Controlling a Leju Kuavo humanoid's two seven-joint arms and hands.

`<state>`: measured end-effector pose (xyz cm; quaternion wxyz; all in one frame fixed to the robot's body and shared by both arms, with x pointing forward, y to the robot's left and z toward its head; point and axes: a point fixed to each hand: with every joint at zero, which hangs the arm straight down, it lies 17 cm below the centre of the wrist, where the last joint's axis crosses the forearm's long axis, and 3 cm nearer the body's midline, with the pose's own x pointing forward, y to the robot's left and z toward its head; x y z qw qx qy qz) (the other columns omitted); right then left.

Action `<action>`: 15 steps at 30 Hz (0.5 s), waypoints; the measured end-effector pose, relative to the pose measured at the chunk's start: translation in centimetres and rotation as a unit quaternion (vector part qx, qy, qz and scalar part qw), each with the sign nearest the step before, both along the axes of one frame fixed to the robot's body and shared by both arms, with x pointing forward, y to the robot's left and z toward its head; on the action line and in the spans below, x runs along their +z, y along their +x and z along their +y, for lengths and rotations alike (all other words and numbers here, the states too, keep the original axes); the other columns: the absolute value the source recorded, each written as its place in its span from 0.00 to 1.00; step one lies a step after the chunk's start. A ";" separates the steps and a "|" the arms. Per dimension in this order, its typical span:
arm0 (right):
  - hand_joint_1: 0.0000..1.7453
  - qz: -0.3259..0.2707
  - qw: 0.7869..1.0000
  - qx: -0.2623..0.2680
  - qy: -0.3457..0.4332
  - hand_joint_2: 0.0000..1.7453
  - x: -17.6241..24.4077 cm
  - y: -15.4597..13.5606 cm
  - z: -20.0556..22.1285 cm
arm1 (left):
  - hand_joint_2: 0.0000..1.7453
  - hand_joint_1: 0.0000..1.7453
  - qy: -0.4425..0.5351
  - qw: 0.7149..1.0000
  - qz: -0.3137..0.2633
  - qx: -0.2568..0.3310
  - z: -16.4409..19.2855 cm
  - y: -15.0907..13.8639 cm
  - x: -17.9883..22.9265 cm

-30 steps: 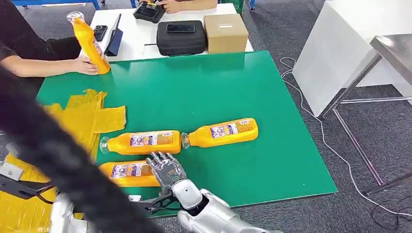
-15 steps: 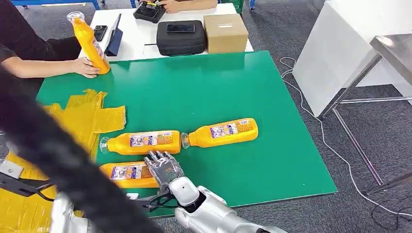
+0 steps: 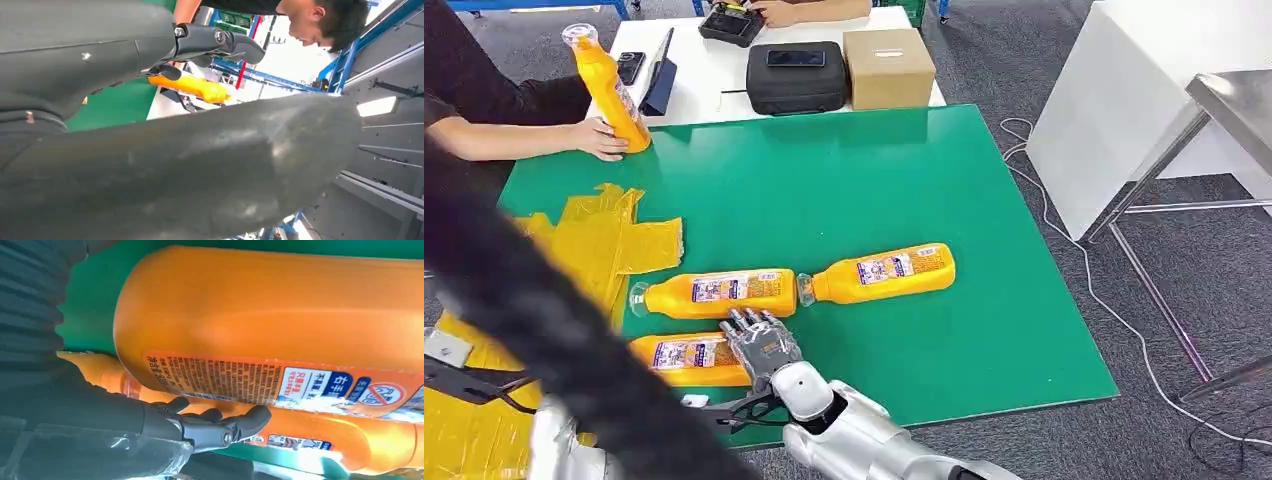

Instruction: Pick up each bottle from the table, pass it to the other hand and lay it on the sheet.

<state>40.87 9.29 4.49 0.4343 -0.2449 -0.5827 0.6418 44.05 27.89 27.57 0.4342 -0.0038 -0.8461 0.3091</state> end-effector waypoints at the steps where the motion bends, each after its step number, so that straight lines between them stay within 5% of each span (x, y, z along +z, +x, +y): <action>1: 0.00 0.000 1.000 0.000 0.000 1.00 0.0 0.0 0.0 | 0.00 0.00 0.000 1.000 0.000 0.000 0.0 0.0 0.0; 7: 0.00 0.020 1.000 0.007 -0.008 1.00 -0.8 -0.7 0.4 | 0.00 0.00 0.000 1.000 -0.004 -0.004 -0.1 0.1 0.2; 8: 0.87 0.028 0.999 0.011 -0.016 1.00 -1.2 -0.9 0.5 | 0.00 0.00 0.000 1.000 -0.004 -0.005 -0.2 0.1 0.2; 9: 1.00 0.038 0.998 0.021 -0.044 1.00 -2.1 -1.3 0.4 | 0.00 0.00 -0.001 1.000 -0.004 -0.008 -0.3 0.2 0.1; 15: 1.00 0.034 0.995 0.030 -0.085 1.00 -3.1 -1.2 -0.1 | 0.00 0.00 -0.005 1.000 -0.006 -0.009 -0.2 0.3 0.2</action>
